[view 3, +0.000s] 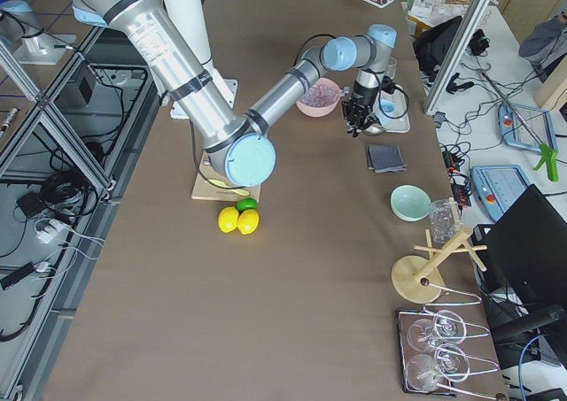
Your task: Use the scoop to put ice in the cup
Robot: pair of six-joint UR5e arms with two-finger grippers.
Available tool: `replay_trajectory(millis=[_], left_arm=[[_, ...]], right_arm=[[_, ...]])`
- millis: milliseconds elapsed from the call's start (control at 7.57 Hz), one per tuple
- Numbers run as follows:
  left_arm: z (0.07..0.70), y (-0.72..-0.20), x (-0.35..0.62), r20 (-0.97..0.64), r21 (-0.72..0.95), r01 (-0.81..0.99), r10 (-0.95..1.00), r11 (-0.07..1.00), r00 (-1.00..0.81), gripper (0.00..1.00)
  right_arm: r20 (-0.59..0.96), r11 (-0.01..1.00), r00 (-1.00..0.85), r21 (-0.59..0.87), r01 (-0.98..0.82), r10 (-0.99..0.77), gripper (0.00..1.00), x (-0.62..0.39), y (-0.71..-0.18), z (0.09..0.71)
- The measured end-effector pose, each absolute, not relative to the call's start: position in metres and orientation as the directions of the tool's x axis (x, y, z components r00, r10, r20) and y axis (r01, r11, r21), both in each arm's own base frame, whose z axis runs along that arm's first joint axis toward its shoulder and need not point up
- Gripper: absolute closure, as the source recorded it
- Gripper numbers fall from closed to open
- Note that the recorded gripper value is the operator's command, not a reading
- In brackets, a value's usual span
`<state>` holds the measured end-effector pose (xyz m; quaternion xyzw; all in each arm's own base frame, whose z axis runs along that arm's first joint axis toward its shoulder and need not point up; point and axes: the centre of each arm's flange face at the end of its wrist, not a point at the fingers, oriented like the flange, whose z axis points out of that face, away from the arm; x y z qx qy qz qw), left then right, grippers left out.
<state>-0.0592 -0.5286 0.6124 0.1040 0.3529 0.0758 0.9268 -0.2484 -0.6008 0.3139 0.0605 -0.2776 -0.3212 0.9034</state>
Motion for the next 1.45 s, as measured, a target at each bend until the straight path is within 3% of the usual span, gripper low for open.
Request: replay_trajectory(millis=[397, 661, 1057, 1322, 1454], left_arm=[[0.623, -0.526, -0.063, -0.638, 0.241, -0.077, 0.217, 0.968, 0.739, 0.01], [0.62, -0.525, -0.064, -0.638, 0.245, -0.075, 0.219, 0.967, 0.738, 0.01], [0.617, -0.524, -0.064, -0.654, 0.223, -0.072, 0.204, 0.972, 0.728, 0.01], [0.611, -0.52, -0.064, -0.657, 0.22, -0.073, 0.203, 0.973, 0.726, 0.01], [0.609, -0.519, -0.063, -0.658, 0.213, -0.074, 0.199, 0.974, 0.726, 0.01]], right_arm=[[0.61, 0.954, 0.739, 0.111, 0.278, -0.286, 1.0, -0.201, -0.542, 0.404], [0.625, 0.978, 0.761, 0.018, 0.207, -0.172, 1.0, -0.161, -0.506, 0.462], [0.647, 0.995, 0.758, 0.012, 0.101, -0.085, 1.0, -0.111, -0.436, 0.555], [0.636, 0.997, 0.771, -0.032, 0.073, -0.036, 1.0, -0.099, -0.416, 0.596], [0.632, 0.996, 0.775, -0.051, 0.069, -0.021, 0.85, -0.096, -0.413, 0.607]])
